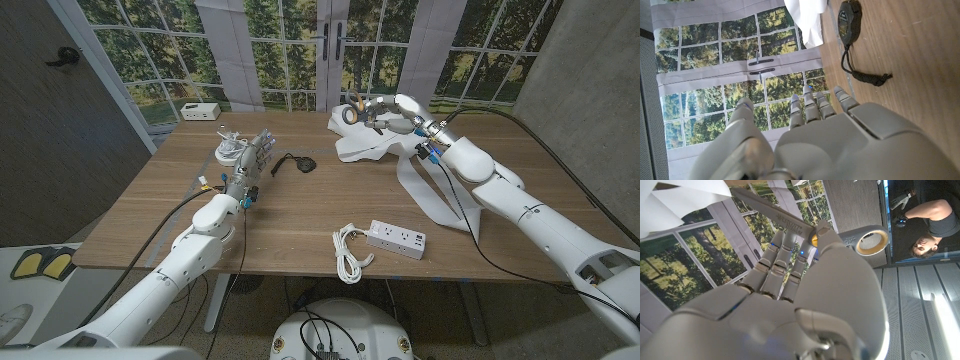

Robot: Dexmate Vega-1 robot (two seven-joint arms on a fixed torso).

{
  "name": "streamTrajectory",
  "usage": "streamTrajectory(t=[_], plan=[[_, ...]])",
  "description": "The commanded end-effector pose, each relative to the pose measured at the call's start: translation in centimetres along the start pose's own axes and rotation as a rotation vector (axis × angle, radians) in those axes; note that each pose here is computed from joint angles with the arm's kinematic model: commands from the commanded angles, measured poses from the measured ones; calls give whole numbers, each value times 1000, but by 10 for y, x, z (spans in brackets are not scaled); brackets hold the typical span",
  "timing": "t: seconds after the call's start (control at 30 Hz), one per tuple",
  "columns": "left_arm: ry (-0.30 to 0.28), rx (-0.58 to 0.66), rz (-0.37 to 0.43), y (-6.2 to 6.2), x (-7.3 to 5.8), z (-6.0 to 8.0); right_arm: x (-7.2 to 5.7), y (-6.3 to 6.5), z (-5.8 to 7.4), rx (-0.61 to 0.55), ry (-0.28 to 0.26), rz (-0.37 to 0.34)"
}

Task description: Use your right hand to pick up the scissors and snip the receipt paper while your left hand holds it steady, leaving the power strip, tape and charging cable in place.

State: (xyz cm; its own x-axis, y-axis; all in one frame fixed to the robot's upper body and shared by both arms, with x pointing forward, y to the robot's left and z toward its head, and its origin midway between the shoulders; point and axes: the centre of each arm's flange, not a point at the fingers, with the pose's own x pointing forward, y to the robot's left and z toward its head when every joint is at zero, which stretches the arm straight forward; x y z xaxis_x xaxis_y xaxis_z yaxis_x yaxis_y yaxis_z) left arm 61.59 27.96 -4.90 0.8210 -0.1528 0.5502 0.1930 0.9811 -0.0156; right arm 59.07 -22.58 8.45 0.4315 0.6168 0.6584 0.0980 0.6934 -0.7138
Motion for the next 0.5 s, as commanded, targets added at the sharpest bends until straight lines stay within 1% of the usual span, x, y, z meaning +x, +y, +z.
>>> streamTrajectory(t=[0.03, 0.1, 0.2, 0.23, 0.27, 0.37, 0.4, 0.47, 0.5], plan=[[-57, 17, 38, -6, -7, 7, -4, -5, 5, -61, -32, -30], [-65, 12, 45, -6, -8, 7, -4, -6, 6, -61, -34, -33], [-94, 4, 66, -9, -12, 14, -4, -7, 7, -71, -46, -38], [-94, 5, 67, -9, -12, 14, -4, -7, 7, -72, -46, -39], [-115, 7, 64, -10, -14, 20, -4, -8, 7, -70, -52, -41], [-134, 9, 62, -12, -15, 27, -4, -9, 8, -77, -62, -49], [-140, 10, 79, -13, -16, 29, -4, -10, 9, -79, -64, -49], [-134, 39, 96, -14, -18, 35, -4, -10, 9, -91, -69, -54], [-132, 51, 89, -14, -18, 37, -3, -11, 9, -100, -71, -54]])
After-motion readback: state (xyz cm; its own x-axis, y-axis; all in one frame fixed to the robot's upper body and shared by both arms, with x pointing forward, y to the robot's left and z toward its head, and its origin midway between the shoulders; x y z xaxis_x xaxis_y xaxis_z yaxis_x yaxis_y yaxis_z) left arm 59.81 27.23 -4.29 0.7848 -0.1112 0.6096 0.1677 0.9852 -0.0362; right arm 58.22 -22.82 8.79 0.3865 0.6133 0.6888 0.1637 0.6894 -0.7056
